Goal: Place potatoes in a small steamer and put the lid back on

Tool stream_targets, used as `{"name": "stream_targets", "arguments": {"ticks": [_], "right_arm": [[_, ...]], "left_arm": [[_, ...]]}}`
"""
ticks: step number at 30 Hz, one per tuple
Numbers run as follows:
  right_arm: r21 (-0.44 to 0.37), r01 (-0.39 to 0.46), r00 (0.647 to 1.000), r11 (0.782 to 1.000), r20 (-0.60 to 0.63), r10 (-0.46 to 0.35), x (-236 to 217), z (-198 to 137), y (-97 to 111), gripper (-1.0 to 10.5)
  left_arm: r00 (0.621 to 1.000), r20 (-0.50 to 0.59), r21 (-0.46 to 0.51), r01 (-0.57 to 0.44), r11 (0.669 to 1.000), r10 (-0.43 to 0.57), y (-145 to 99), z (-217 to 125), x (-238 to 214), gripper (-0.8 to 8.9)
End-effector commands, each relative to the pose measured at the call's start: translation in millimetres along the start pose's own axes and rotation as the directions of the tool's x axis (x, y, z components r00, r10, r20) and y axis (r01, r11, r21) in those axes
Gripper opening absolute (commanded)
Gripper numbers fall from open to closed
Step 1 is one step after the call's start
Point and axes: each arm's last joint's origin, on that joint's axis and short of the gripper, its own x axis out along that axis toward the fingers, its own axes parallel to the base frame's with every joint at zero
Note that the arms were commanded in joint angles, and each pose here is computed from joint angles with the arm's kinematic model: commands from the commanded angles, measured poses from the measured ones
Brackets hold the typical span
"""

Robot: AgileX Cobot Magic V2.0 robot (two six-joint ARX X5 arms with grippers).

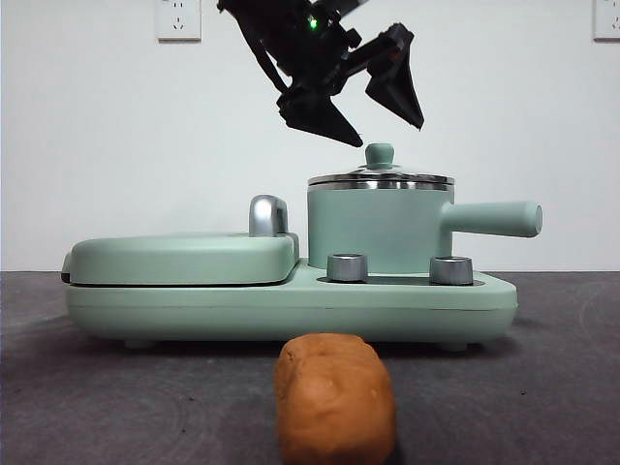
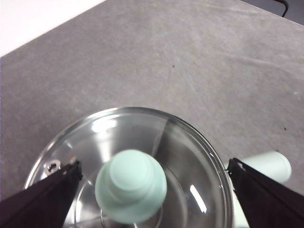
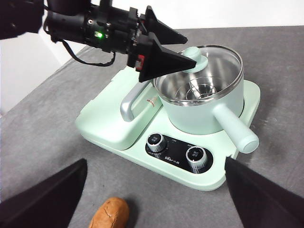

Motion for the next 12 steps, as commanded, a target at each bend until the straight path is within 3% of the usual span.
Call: {"name": "stream_targets", "arguments": {"ticks": [1,12], "right_arm": [[-0.002,-0.006,1.0,1.0,0.014,0.006,-2,5,2,4.6],[-0.001,-0.013,1.0,1.0,0.013,0.013,-2,5,2,4.6]], "left_arm": [[0.999,0.034,0.017,-0.026,1.0,0.025,1,5,7,4.98],[0.998,0.017,0.013,-0.053,0.999,0.052,5,-6,25,4.94]]}}
